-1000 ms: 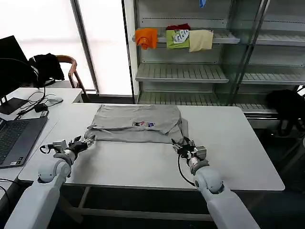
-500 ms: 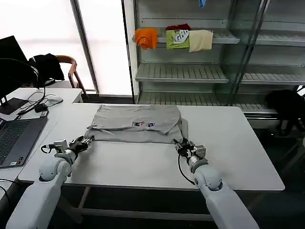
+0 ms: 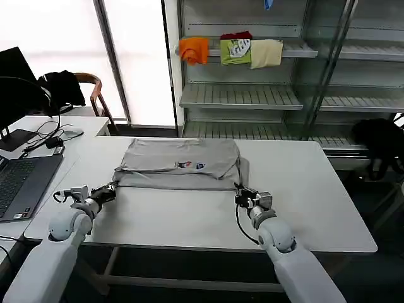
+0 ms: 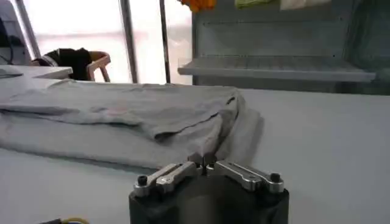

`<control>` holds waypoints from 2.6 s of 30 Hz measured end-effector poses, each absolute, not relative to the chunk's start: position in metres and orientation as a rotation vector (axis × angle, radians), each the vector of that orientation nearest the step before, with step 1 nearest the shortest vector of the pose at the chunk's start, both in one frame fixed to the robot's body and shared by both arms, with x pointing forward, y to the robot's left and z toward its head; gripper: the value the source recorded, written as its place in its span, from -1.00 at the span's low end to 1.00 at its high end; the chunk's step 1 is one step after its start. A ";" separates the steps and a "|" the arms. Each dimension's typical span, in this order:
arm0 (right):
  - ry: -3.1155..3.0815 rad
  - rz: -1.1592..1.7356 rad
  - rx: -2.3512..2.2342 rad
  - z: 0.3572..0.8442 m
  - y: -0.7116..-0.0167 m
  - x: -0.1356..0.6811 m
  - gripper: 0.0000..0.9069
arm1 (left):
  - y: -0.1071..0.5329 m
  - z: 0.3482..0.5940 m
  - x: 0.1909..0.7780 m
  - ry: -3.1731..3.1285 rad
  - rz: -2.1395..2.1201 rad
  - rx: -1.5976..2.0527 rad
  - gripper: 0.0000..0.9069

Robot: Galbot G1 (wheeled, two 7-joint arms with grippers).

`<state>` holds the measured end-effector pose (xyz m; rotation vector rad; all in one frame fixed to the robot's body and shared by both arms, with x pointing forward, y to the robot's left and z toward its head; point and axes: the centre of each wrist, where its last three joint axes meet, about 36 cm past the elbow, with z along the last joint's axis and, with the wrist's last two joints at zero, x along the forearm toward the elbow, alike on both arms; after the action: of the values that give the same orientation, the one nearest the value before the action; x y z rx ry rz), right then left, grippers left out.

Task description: Fold and organize the clothes.

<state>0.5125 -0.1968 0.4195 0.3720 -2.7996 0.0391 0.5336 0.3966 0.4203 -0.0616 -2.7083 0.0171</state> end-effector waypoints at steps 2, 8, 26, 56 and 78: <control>-2.797 0.047 0.373 0.422 -0.198 0.510 -1.00 | 0.397 0.424 0.532 -2.713 0.011 -0.056 -1.00; -2.784 0.069 0.396 0.432 -0.205 0.491 -1.00 | 0.394 0.436 0.518 -2.720 -0.009 -0.045 -1.00; -2.746 0.120 0.457 0.440 -0.233 0.373 -1.00 | 0.344 0.442 0.406 -2.700 -0.099 0.125 -0.98; -2.733 0.187 0.464 0.460 -0.251 0.300 1.00 | 0.282 0.459 0.306 -2.703 -0.266 0.432 1.00; -3.041 0.063 0.457 0.516 -0.249 0.420 1.00 | 0.347 0.478 0.376 -3.062 -0.165 0.230 1.00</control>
<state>0.4204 -0.2486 0.5163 0.4569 -3.0414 0.0626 0.3762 0.3470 0.4778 0.2304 -3.0616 -0.1648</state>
